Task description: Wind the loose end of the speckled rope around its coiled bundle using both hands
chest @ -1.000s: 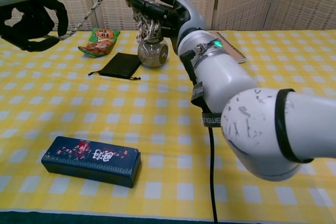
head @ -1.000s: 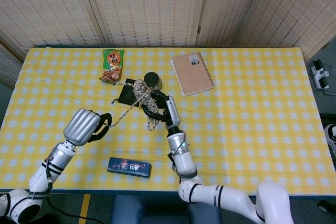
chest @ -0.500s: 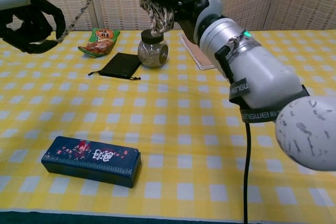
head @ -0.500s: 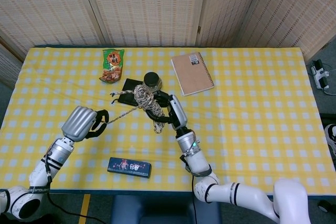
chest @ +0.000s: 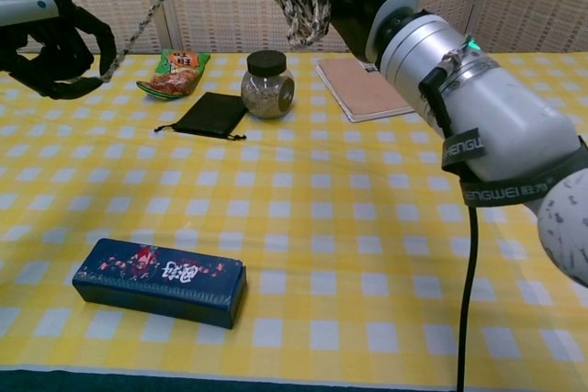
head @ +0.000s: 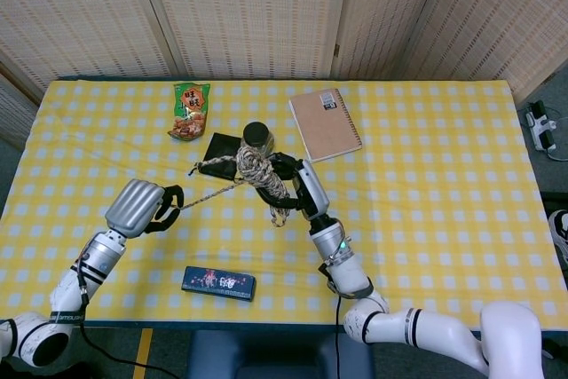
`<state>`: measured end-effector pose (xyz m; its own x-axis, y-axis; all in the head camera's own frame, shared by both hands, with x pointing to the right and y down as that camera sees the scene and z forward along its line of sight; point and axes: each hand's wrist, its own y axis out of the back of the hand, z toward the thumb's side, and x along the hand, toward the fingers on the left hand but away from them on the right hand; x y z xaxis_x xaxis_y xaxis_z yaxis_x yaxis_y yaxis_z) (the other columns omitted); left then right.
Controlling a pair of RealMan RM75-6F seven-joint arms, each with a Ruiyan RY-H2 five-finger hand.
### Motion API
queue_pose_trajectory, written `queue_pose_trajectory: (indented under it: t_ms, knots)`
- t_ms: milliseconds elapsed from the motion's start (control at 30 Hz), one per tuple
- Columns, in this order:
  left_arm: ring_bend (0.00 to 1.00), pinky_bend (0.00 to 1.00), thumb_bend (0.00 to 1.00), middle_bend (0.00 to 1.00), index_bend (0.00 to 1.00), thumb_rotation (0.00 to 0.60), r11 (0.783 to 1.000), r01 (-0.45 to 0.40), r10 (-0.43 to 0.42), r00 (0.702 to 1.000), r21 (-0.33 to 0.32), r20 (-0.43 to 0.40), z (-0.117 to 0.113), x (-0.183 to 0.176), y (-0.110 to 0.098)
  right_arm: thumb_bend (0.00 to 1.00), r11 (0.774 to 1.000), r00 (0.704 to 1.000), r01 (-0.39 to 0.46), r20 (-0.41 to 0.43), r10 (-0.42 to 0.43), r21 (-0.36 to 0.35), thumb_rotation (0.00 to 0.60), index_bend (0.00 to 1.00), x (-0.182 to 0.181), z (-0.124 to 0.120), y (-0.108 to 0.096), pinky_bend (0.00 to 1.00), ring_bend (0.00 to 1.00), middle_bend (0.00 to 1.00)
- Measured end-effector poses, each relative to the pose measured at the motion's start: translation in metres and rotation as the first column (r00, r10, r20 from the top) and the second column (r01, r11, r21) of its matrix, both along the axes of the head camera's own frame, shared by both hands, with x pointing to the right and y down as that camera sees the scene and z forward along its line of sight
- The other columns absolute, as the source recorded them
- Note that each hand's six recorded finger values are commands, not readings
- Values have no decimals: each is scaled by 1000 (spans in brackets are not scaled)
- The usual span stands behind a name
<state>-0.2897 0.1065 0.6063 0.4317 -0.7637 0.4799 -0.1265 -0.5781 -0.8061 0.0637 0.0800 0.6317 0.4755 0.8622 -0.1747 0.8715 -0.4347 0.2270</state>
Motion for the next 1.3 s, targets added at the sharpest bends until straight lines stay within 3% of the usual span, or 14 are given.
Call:
queue_pose_trajectory:
  t_ms: [167,267,333,400,533,633,867,1067,1300]
  knots:
    - [814,792,580,881,620,600,1000,-3,3,1000,2,3,0,1,1,391,1000,1000,-4,8,5,-7,600,968,1,-1,0,781,864,821]
    - [775,792,509,860,520,600,1000,2,-2,1000,2,6,0,0,1,391,1000,1000,-8,-23,9,7,600,968,4,1,-2,781,865,821]
    - [703,778,414,778,410,600,1000,11,-11,1000,9,6,-1,-2,1,391,1000,998,-9,-56,10,19,600,968,6,3,-3,781,867,821]
    - [586,711,358,625,284,600,1000,17,-17,1000,21,14,-1,-5,1,391,999,995,-7,-102,11,36,600,968,8,5,-5,781,867,821]
    - [378,536,338,386,166,600,998,29,-31,998,49,54,-1,-17,3,392,998,980,6,-200,8,70,600,968,12,8,-7,781,866,821]
    - [305,453,333,318,153,600,996,50,-56,995,79,86,-1,-30,4,392,996,962,26,-272,-1,90,600,968,15,10,-9,781,862,822]
    - [274,355,330,290,153,600,975,132,-163,971,179,176,-2,-77,7,391,995,917,64,-398,-29,75,600,968,32,11,-12,781,859,821]
    - [247,296,330,268,163,600,954,198,-253,935,226,250,-3,-126,25,391,997,899,76,-434,-59,23,600,968,45,5,-11,781,859,821]
    - [218,249,329,233,173,600,938,217,-292,914,271,280,-9,-162,53,391,996,887,86,-454,-86,-20,600,968,56,4,-8,781,861,822]
